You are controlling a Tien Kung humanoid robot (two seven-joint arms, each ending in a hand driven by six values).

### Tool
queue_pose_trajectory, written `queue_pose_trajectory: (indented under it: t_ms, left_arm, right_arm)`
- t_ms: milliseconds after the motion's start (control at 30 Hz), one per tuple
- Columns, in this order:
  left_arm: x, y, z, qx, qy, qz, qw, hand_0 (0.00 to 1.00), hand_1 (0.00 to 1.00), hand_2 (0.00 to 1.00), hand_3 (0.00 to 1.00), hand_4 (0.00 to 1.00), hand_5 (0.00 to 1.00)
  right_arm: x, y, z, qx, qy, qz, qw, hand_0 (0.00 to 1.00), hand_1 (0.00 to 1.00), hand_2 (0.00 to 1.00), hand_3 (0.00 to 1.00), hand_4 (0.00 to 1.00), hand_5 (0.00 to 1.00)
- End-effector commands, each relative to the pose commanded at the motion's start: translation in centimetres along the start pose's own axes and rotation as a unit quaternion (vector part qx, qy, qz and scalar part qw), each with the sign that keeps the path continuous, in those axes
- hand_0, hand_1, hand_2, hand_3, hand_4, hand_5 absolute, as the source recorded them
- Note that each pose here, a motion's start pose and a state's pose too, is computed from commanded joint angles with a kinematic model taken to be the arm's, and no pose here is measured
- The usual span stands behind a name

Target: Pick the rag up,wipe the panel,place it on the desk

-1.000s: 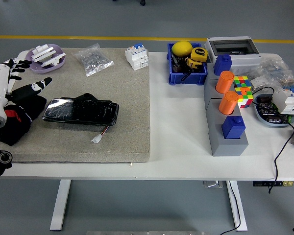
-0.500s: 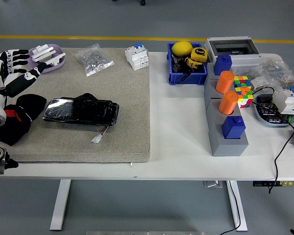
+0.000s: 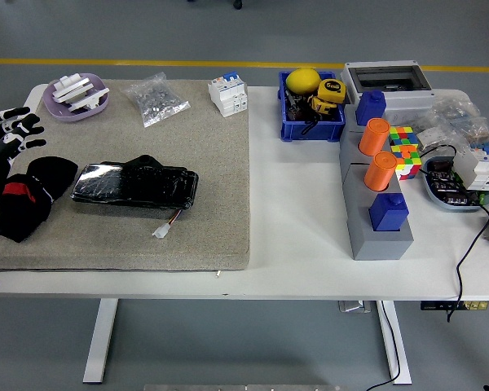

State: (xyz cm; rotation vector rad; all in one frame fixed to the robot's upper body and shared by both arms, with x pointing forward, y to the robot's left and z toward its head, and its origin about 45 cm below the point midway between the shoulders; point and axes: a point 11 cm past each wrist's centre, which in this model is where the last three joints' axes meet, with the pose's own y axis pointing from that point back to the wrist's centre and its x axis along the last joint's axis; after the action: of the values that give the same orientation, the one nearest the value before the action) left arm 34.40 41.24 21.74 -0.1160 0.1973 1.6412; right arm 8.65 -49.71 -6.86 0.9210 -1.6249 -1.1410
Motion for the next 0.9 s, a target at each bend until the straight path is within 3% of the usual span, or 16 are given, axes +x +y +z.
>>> queue_pose_trajectory:
  t_ms: [100,267,900]
  left_arm:
    - [-0.6,0.0,0.5,-0.018,0.059,-0.005,0.998,0.425,0.536,0.584,0.582,0.800,0.152]
    - [-2.2,0.0,0.5,-0.042,0.071,-0.010,0.997,0.415,0.522,0.584,0.580,0.792,0.131]
    - [-2.6,0.3,-1.2,-0.031,0.078,0.003,0.996,0.424,0.519,0.585,0.580,0.799,0.124]
  right_arm:
    - [-0.2,0.0,0.0,0.001,0.000,-0.002,1.000,0.708,0.624,0.683,0.632,0.998,0.550]
    - [-0.5,-0.1,0.0,0.003,0.000,-0.005,1.000,0.708,0.625,0.684,0.631,0.998,0.551]
    - [-0.5,0.0,-0.2,0.006,-0.001,-0.006,1.000,0.708,0.626,0.684,0.633,0.998,0.551]
